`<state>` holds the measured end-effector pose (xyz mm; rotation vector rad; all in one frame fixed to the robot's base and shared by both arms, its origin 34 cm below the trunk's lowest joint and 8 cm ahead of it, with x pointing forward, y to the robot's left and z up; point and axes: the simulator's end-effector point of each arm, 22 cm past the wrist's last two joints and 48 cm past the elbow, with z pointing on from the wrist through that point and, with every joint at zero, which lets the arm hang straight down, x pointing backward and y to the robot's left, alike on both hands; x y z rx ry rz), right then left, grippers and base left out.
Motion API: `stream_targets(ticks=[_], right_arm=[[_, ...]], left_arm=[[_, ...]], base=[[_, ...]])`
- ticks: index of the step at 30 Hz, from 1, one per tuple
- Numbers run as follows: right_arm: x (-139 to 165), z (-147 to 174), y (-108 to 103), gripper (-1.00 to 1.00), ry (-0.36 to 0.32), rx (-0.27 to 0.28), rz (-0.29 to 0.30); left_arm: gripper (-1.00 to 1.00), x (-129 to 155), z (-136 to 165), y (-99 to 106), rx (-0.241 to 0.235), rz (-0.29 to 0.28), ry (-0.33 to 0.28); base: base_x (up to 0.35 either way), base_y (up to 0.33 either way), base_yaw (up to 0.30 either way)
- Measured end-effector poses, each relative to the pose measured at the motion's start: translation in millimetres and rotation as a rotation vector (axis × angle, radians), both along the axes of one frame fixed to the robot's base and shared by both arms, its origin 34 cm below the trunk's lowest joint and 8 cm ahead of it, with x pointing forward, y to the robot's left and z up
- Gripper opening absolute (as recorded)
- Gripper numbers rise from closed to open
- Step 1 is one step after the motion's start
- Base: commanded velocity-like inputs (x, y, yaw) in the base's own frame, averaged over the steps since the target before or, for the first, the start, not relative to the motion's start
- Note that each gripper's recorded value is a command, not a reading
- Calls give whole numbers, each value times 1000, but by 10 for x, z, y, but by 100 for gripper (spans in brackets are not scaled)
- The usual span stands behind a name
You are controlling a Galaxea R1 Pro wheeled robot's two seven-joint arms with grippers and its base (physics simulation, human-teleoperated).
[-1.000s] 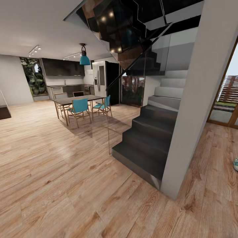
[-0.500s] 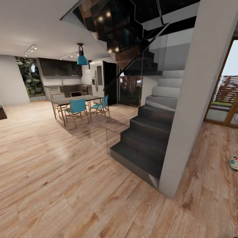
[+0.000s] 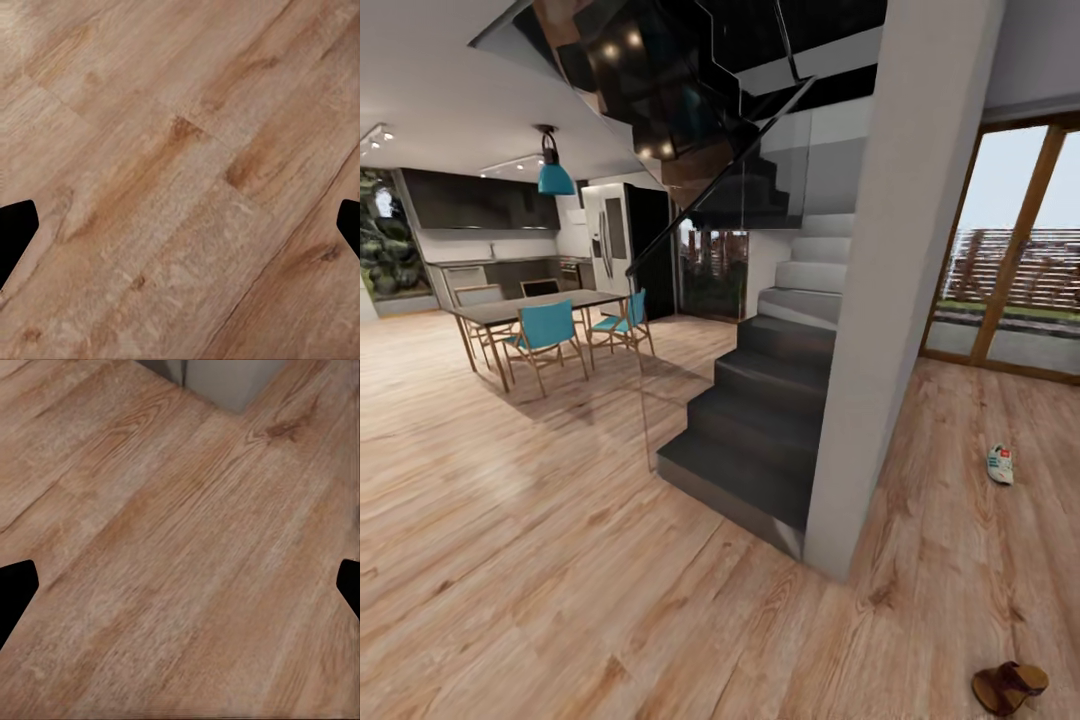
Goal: Pick up the two gym shoes and the two sandals from the corridor floor and place them onto the hallstand (shoe rack) in the corridor, making sure they are on the rack and not on the floor. Arrange them so the two gym shoes are next to each other and the two sandals are next to each other.
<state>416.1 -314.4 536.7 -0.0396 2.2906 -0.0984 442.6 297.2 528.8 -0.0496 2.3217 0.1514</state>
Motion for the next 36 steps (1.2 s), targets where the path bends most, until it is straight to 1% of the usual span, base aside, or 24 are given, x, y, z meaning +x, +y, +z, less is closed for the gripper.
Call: stream_targets(ticks=[8, 21, 32, 36], right_arm=[[-3, -2, 0, 100, 1, 0, 0], [-3, -2, -3, 100, 1, -1, -1], [2, 2, -3, 100, -1, -1, -1], [9, 8, -8, 100, -3, -2, -3]], left_arm=[[100, 12, 15, 17, 8, 6, -7], [100, 10, 16, 44, 9, 10, -8], [100, 9, 12, 17, 11, -4, -6], [100, 9, 15, 54, 10, 11, -7]], base=[[0, 0, -288], [0, 0, -289], [0, 0, -289], [0, 0, -289]])
